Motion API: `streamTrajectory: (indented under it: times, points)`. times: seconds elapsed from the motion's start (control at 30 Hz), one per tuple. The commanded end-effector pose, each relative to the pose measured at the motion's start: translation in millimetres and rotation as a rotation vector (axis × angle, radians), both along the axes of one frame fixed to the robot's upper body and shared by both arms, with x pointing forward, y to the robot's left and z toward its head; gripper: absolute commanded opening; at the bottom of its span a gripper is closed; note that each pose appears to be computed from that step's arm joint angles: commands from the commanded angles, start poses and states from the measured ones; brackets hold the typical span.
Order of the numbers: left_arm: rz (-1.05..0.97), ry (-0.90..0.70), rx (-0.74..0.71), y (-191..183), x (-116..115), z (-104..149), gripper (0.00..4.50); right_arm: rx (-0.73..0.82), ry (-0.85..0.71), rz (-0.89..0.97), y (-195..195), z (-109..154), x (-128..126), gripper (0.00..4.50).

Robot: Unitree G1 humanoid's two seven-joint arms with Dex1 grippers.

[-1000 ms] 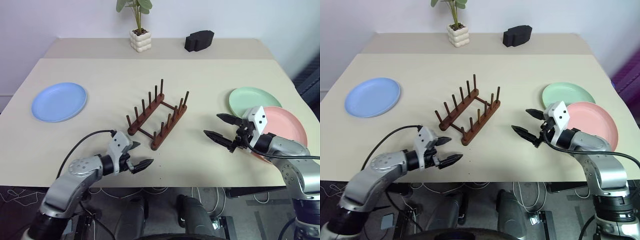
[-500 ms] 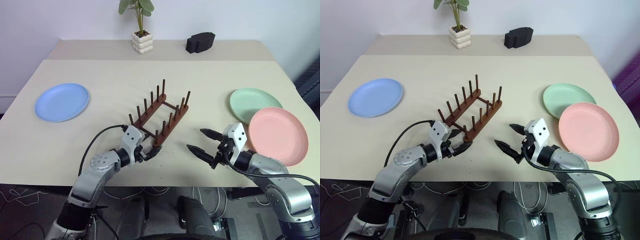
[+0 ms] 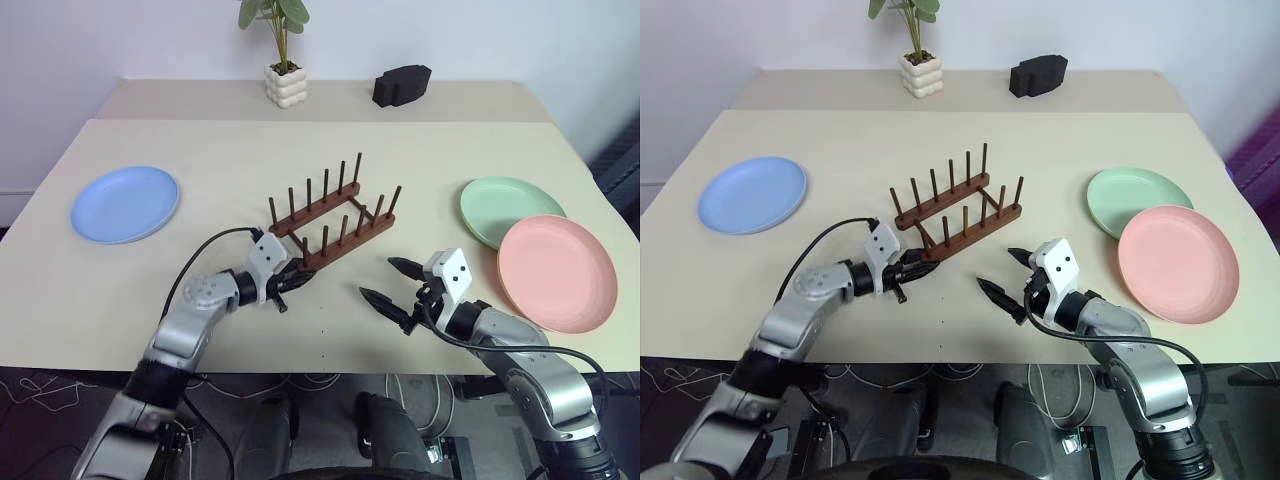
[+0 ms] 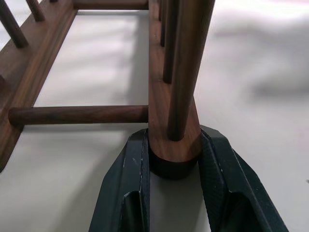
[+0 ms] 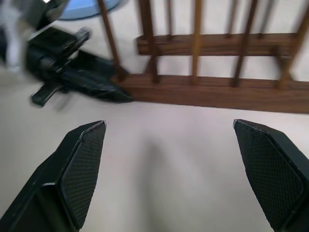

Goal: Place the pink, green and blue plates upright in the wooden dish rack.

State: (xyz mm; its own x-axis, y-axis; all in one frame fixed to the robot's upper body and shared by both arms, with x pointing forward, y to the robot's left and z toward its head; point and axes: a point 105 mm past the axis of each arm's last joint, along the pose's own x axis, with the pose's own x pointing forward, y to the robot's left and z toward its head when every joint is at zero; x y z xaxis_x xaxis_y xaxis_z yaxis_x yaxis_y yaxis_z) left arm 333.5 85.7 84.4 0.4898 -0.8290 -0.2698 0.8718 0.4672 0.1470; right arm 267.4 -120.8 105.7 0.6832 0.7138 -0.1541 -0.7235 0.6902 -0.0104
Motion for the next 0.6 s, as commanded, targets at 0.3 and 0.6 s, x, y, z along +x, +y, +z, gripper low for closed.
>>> streamTrajectory:
  times: [0.3, 0.6]
  points:
    - [-0.318, 0.024, 0.022, -30, 15, 0, 0.77, 0.007, -0.015, -0.021, 7, -1, -3, 4.34]
    - [-0.276, 0.044, -0.004, -24, 29, 0, 2.25, 0.007, -0.022, -0.074, 9, -4, 0, 4.34]
